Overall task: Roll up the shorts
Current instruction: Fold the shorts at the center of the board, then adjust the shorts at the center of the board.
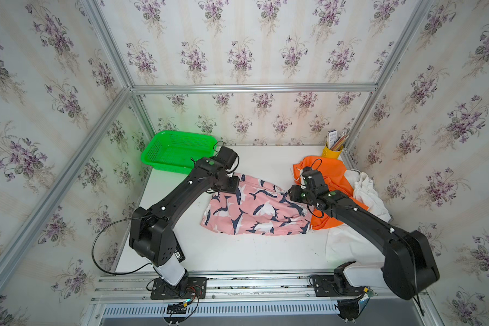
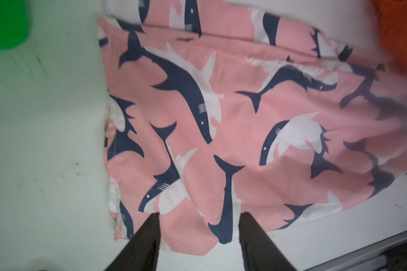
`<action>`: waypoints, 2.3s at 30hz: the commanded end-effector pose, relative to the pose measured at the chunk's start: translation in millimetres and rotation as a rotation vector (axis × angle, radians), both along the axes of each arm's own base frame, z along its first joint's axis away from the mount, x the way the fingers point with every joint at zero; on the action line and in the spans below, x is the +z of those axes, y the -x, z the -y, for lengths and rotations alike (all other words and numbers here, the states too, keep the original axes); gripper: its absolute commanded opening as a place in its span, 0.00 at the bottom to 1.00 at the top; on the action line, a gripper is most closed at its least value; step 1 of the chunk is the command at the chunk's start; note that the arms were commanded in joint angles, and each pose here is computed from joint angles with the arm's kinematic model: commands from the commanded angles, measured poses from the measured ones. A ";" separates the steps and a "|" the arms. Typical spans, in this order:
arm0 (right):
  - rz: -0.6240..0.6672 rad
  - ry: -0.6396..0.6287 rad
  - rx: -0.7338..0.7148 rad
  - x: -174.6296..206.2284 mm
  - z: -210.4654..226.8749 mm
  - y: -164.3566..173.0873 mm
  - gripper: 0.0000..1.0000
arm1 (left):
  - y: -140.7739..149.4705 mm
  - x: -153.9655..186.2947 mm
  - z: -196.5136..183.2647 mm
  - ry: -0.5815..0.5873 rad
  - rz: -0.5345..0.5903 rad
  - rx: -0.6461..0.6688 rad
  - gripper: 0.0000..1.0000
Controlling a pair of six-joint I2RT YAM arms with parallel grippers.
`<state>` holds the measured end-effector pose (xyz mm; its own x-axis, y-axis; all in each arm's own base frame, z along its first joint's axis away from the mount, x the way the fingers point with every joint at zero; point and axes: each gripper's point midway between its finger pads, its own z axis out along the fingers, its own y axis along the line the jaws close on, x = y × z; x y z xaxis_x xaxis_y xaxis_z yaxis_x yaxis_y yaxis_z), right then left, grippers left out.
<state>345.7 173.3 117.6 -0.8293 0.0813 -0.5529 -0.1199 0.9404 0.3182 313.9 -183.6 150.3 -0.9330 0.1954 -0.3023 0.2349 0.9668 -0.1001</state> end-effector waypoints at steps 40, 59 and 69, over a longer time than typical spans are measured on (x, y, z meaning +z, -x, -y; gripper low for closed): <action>-0.140 -0.170 0.372 -23.8 -166.2 43.8 0.35 | -110.7 2.5 13.1 0.054 0.114 0.112 0.59; -0.215 -0.110 0.113 -127.8 -144.8 -113.9 0.31 | 46.8 26.1 30.2 0.062 0.076 0.048 0.60; -0.185 -0.139 -0.117 -108.1 -49.5 -137.2 0.31 | 78.9 11.3 100.3 0.050 0.031 -0.113 0.57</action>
